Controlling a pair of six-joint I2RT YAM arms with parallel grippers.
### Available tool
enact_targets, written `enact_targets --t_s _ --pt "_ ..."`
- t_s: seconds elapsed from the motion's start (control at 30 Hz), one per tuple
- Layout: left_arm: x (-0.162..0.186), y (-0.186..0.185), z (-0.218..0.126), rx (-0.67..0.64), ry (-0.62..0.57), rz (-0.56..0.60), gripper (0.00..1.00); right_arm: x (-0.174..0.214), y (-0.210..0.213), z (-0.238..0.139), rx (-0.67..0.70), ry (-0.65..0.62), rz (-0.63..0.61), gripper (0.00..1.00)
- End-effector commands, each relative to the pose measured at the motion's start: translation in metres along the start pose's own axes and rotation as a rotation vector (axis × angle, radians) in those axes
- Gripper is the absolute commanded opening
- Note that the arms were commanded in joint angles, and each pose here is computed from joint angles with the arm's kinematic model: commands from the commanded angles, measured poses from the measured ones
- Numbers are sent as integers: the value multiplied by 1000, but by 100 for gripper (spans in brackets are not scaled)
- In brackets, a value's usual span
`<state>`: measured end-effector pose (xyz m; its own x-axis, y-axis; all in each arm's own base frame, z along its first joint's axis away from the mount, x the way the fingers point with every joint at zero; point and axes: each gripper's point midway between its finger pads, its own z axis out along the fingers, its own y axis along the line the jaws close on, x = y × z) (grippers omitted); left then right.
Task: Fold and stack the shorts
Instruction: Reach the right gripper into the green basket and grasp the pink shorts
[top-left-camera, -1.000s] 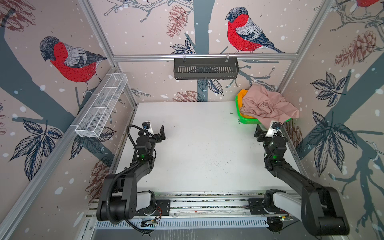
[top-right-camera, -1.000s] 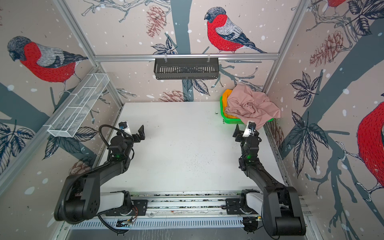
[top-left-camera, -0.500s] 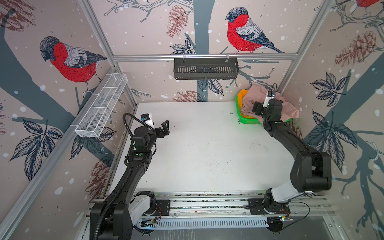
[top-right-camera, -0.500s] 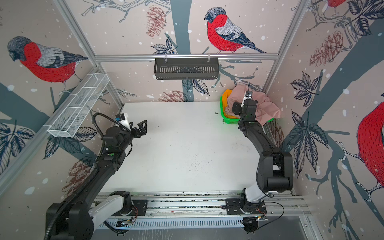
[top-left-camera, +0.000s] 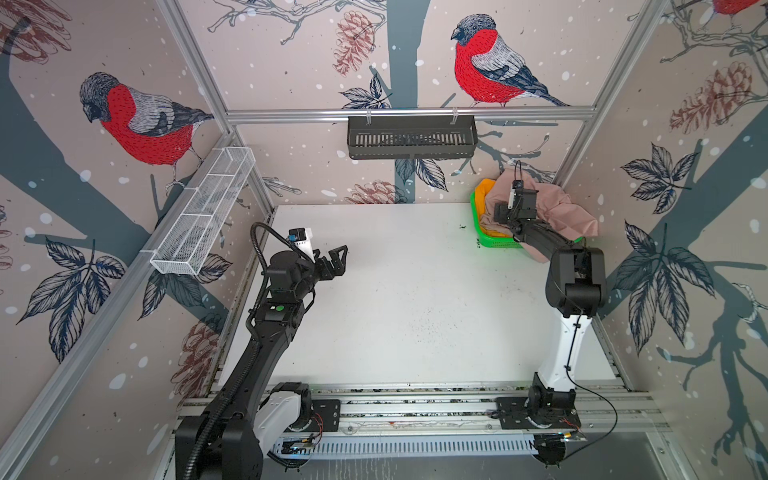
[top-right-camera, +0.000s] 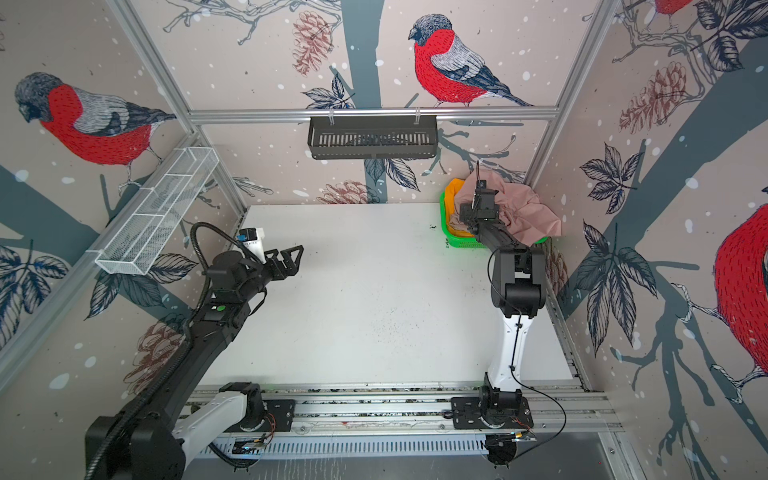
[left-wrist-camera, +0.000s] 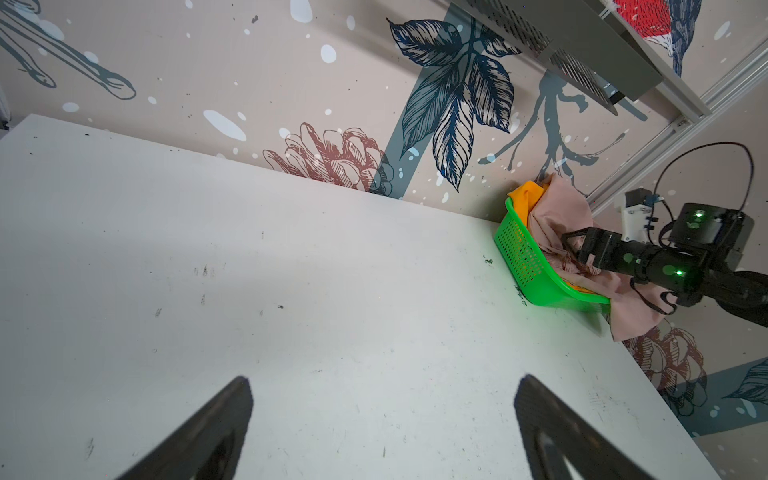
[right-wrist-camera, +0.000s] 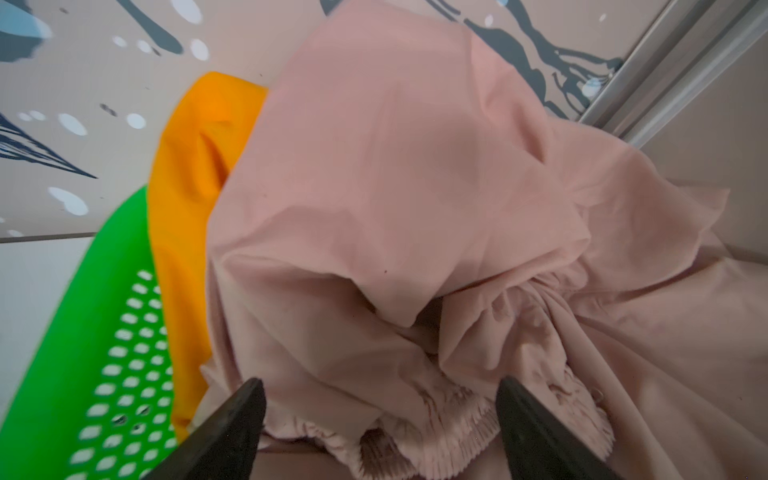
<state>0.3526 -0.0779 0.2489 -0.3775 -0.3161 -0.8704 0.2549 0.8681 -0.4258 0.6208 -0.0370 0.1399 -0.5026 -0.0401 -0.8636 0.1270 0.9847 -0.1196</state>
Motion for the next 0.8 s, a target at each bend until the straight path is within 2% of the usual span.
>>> enact_targets --t_s 0.0,0.07,0.2,0.27,0.4,0.43,0.6,0.77 --pt "-3 -3 -2 3 -2 3 99 -2 -4 14 -19 -10 32 86" --pt "-4 -3 -3 3 -4 4 99 -3 -2 22 -58 -14 65 85" --pt "-8 -9 -8 7 20 -11 99 -10 7 31 -190 -36 133 71" --pt "-11 -13 -13 10 26 -5 99 -14 7 35 -229 -48 169 55" --pt "-11 -15 -22 6 22 19 99 -27 3 32 -320 -68 253 10" --pt "-10 -14 -23 0 20 21 99 -33 4 28 -346 -76 271 3" --pt "-9 -14 -25 2 7 20 99 -58 1 -9 -384 -130 289 1" --pt "-6 -14 -22 10 17 11 99 -82 2 -66 -400 -234 280 1"
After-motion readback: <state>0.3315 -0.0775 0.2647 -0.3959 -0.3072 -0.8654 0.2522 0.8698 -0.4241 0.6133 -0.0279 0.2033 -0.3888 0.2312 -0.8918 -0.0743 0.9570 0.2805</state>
